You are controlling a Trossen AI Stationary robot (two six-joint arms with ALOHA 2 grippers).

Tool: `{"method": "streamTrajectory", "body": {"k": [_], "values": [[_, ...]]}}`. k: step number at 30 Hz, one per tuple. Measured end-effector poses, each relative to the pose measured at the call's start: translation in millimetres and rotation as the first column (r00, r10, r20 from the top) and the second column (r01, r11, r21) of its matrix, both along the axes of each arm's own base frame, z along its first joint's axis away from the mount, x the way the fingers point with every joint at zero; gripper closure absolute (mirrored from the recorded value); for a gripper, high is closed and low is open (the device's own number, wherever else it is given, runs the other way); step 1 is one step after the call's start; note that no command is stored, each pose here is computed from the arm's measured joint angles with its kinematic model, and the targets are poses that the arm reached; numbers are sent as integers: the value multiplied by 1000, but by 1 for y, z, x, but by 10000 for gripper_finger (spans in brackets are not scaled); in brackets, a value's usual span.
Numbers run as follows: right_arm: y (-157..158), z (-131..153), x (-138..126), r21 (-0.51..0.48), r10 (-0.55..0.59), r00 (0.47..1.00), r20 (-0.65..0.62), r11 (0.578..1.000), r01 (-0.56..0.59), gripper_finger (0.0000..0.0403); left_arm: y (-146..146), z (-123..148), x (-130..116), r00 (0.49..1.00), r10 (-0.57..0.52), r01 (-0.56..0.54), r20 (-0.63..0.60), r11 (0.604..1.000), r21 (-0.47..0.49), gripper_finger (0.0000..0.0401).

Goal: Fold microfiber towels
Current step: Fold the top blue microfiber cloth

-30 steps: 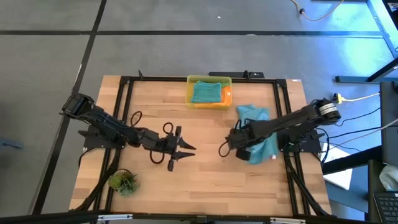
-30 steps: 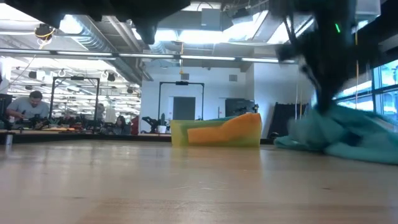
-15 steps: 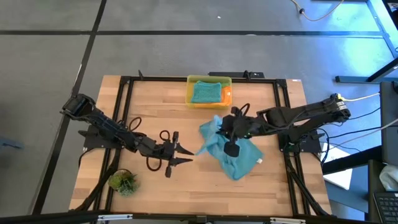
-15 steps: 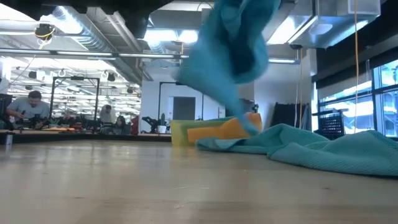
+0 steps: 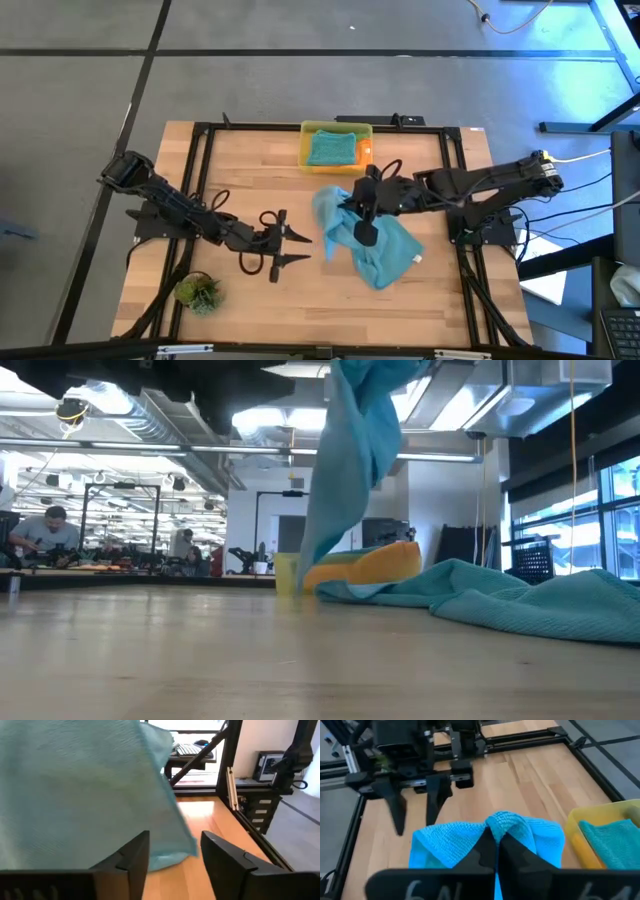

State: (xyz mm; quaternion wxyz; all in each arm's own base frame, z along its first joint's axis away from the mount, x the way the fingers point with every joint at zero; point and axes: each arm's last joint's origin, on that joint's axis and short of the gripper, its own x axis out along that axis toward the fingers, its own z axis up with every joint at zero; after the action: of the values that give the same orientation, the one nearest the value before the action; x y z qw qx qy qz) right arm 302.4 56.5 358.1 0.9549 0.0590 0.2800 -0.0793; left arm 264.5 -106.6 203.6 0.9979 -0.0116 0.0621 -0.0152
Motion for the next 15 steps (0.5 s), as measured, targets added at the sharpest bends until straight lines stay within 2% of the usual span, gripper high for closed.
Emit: {"method": "streamTrajectory", "body": {"k": [7,11,15], "values": [[-11,6,6,12,-37,997,74,999,36,401,-11,13,2,999,9,-9,39,1000,-17,203],[-18,10,9,21,-61,991,116,998,59,400,-15,22,6,983,182,-182,8,982,-41,204],[-23,11,10,15,-73,989,126,997,72,399,-21,27,5,944,331,-330,-24,944,18,205]]}}
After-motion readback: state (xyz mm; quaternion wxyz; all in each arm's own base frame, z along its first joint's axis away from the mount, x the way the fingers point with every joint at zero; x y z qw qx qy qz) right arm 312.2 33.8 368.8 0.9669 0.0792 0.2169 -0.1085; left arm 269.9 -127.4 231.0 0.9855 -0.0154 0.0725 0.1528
